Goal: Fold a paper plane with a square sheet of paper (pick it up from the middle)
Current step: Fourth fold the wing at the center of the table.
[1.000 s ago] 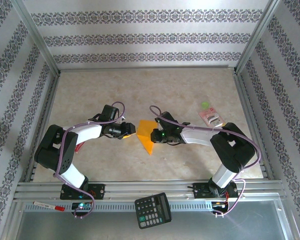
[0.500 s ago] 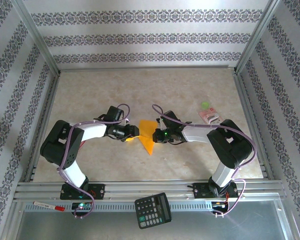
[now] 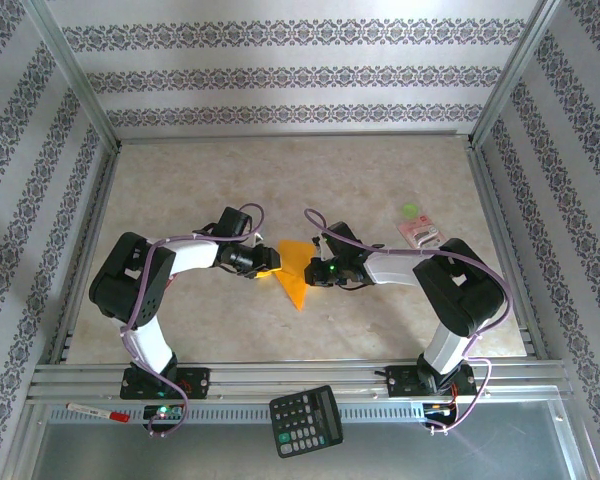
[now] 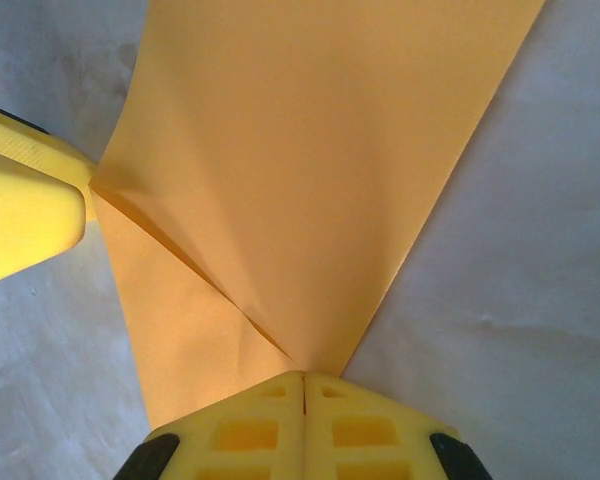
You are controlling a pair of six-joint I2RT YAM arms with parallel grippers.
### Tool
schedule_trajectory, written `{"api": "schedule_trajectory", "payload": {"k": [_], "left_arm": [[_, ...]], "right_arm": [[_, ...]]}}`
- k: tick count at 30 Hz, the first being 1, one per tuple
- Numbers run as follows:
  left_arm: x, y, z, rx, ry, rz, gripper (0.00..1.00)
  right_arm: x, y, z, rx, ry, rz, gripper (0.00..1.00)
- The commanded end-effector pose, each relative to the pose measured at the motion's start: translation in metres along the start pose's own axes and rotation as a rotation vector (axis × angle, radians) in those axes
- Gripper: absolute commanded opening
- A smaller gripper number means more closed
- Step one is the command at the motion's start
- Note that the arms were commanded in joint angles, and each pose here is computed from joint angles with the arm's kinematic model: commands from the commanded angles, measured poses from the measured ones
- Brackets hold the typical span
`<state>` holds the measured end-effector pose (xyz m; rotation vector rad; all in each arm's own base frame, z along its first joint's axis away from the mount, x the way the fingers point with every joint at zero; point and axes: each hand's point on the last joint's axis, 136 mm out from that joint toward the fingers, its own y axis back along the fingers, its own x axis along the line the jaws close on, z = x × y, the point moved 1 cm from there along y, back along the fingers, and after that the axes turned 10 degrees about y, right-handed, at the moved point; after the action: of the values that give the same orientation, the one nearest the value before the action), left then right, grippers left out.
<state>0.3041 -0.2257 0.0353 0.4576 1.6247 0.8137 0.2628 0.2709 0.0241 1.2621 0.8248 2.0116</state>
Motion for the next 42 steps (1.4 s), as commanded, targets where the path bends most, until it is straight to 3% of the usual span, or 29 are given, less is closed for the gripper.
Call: {"api": "schedule_trajectory", "payload": {"k": [1, 26, 36, 40, 42], "left_arm": [[-0.01, 0.001, -0.001, 0.009, -0.022, -0.027, 0.37], [-0.014, -0.002, -0.002, 0.009, -0.067, -0.075, 0.34], [-0.001, -0.005, 0.003, -0.02, -0.057, -0.017, 0.1], [-0.003, 0.001, 0.001, -0.05, -0.02, -0.033, 0.0], [-0.001, 0.006, -0.002, -0.068, 0.016, -0.032, 0.0]], "right_arm": [[-0.008, -0.004, -0.012, 0.034, 0.004, -0.011, 0.0], [-0.008, -0.006, -0.011, 0.041, 0.011, -0.007, 0.0], [-0.008, -0.006, -0.007, 0.056, 0.034, -0.007, 0.0], [-0.004, 0.003, 0.002, 0.052, 0.08, -0.026, 0.1], [-0.001, 0.011, 0.008, 0.048, 0.11, -0.049, 0.17]]}}
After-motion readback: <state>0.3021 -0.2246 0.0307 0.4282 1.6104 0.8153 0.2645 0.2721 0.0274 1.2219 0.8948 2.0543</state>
